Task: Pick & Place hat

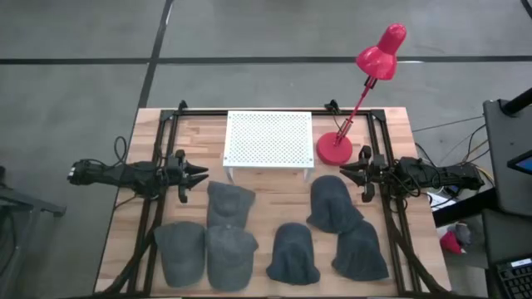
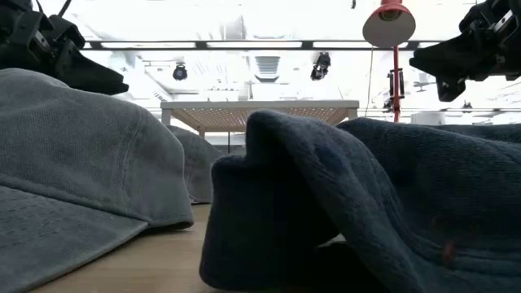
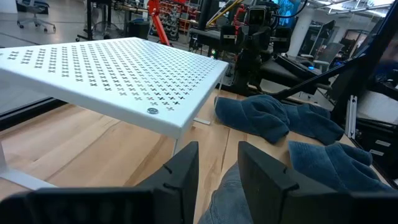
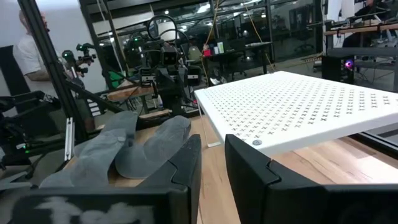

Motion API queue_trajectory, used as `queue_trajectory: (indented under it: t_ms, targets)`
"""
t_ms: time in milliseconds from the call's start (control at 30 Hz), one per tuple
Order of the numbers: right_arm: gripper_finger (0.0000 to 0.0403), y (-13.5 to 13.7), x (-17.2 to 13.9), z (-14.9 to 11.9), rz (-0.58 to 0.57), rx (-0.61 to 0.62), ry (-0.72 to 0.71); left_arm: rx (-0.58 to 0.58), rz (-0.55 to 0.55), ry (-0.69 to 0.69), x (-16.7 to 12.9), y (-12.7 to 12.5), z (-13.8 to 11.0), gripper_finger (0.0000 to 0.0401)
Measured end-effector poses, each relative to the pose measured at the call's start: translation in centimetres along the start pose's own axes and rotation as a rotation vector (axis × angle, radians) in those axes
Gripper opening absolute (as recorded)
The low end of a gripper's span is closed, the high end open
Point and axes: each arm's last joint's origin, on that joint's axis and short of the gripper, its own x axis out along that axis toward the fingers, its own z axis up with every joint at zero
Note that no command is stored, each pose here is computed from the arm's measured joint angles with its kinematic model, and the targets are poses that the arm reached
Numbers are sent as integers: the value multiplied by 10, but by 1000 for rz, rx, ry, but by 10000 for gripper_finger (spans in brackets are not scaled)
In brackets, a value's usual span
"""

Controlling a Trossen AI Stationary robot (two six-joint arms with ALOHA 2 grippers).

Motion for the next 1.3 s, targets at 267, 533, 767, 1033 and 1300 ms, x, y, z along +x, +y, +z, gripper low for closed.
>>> queue_trajectory:
  t_ms: [267,533,767,1033,1300]
  targets:
    - [79,0,0,0,0,0,1,0,-1,0,0,0,0,115]
    - [86,0,0,0,0,0,0,0,-1,0,0,0,0,115]
    - [74,0,0,0,0,-60,0,0,0,-1,0,0,0,115]
    - [71,0,0,0,0,-60,1,0,0,0,0,0,0,115]
    - [83,1,0,4,19,177,-36,0,0,0,0,0,0,115]
